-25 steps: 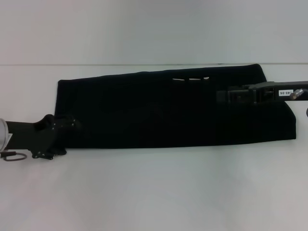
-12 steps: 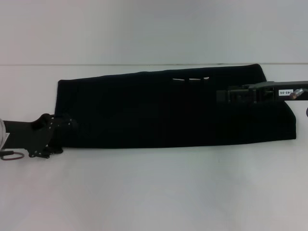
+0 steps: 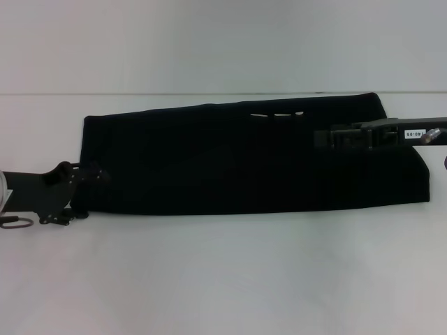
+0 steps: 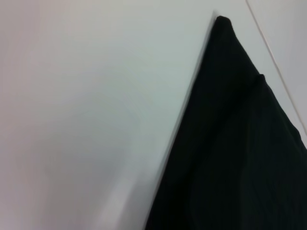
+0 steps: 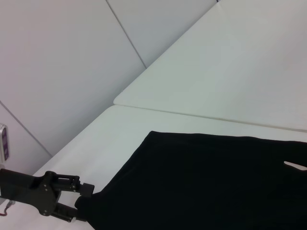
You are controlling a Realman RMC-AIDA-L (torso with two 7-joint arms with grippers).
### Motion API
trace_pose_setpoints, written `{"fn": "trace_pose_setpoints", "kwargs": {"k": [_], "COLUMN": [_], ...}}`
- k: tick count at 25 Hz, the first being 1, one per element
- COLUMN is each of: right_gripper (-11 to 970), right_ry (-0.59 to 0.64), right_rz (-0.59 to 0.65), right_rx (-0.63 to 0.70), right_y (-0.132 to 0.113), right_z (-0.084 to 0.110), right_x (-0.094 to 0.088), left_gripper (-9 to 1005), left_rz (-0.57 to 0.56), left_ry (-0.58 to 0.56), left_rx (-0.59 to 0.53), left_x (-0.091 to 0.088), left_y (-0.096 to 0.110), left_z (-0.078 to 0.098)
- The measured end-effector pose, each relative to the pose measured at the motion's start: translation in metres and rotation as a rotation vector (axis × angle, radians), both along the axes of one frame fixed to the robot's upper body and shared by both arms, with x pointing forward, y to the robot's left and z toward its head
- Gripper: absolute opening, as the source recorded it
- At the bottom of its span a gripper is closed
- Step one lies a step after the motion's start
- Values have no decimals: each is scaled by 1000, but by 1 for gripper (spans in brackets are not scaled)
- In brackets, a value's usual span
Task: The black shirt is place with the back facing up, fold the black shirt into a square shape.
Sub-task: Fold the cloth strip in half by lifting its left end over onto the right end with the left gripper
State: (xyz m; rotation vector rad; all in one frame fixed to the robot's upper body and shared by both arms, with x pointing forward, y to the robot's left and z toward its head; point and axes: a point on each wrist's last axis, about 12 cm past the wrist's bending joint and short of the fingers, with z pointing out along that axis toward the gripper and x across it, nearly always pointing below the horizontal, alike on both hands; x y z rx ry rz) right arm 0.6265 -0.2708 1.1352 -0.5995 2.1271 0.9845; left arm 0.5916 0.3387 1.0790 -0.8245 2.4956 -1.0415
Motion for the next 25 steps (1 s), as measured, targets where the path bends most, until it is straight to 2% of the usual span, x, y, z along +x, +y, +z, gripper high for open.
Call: {"fn": "trace_pose_setpoints", "kwargs": {"k": [20,25], "right_gripper": [658,658], "right_ry": [-7,-12], "right_rz": [-3,-1], "right_rx": [-3,-5], "right_y": [0,0], "right_z": [1,2], "right_x": [1,2], "left_gripper": [827,737], "left_rz": [-51,-70], "left_ry": [-43,-60], "left_rx": [59,79], "left_x": [2,3], "left_y": [1,3], "left_z": [1,1]}}
